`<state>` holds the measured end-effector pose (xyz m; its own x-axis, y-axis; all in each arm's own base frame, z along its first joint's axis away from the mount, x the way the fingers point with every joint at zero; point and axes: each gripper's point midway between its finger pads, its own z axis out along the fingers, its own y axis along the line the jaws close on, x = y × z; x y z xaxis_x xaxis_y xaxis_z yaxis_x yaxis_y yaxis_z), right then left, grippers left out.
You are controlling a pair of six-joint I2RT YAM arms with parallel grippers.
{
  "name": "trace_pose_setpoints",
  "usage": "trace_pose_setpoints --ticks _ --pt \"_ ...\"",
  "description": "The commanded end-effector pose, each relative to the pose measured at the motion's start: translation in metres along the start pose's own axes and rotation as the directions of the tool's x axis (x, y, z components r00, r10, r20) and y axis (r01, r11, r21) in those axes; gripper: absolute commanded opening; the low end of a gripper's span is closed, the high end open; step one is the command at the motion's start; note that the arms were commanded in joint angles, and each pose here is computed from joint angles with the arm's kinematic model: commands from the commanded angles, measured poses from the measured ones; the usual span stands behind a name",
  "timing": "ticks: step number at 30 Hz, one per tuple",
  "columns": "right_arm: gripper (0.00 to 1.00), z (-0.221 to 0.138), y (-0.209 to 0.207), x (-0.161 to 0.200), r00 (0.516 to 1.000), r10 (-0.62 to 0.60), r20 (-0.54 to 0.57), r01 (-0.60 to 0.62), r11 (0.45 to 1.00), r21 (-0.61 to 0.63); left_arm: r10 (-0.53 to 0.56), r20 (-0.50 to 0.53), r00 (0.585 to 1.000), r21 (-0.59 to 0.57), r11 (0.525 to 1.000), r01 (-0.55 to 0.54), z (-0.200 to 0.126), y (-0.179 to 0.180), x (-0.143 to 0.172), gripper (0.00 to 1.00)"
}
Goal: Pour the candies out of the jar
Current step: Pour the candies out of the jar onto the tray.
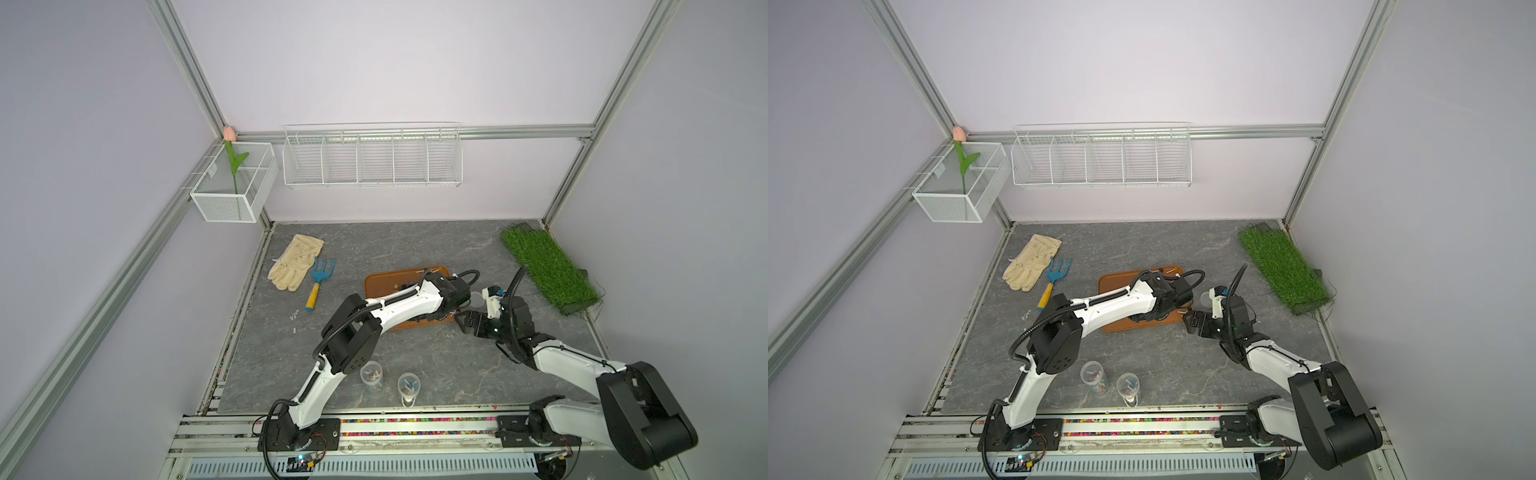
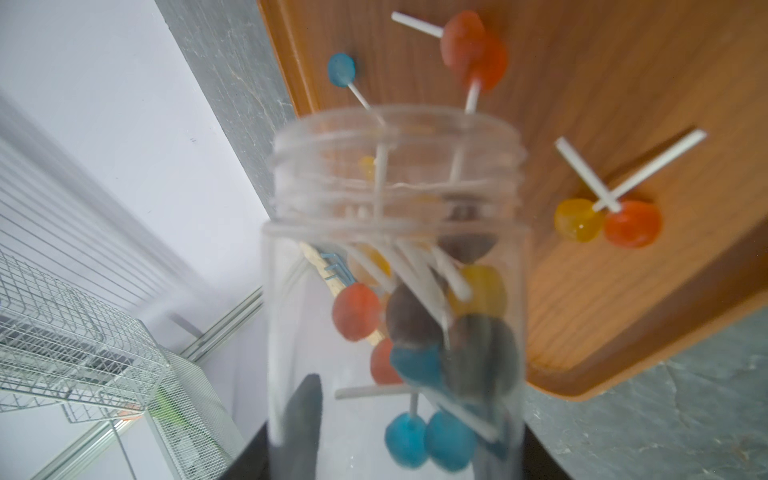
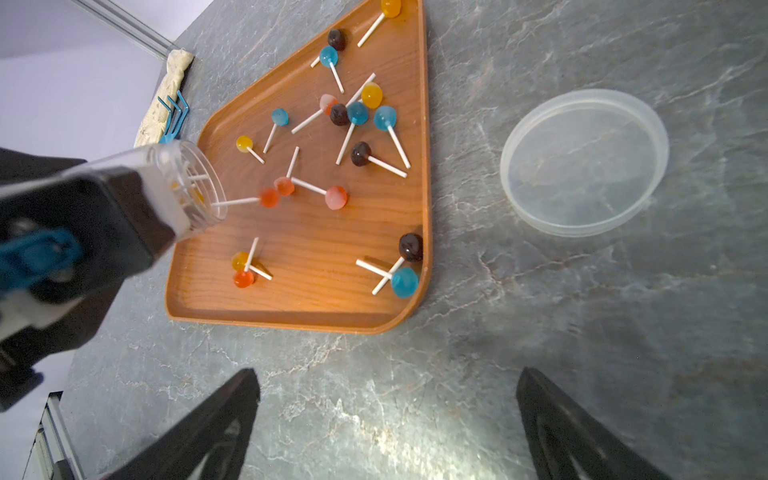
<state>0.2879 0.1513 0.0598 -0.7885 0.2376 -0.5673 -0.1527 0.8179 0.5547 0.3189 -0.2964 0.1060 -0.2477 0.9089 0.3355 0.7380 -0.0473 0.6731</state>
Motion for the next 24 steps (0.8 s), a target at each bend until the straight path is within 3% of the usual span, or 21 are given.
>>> trace_pose_setpoints --ticks 1,13,24 --pt "1.00 0.001 -0.002 0.005 1.000 0.013 -0.003 -0.013 1.000 0.004 0.054 -0.002 0.999 -0.054 0.997 -0.054 -0.007 0.002 -0.004 0.46" --pt "1.00 0.003 -0.001 0.006 1.000 0.017 -0.008 -0.017 1.000 -0.004 0.144 -0.025 0.989 -0.050 0.988 -0.145 0.013 -0.023 -0.017 0.45" --pt "1.00 0.005 0.000 0.008 1.000 0.017 -0.014 -0.017 1.000 -0.007 0.158 -0.042 0.987 -0.046 0.986 -0.160 0.018 -0.030 -0.018 0.45"
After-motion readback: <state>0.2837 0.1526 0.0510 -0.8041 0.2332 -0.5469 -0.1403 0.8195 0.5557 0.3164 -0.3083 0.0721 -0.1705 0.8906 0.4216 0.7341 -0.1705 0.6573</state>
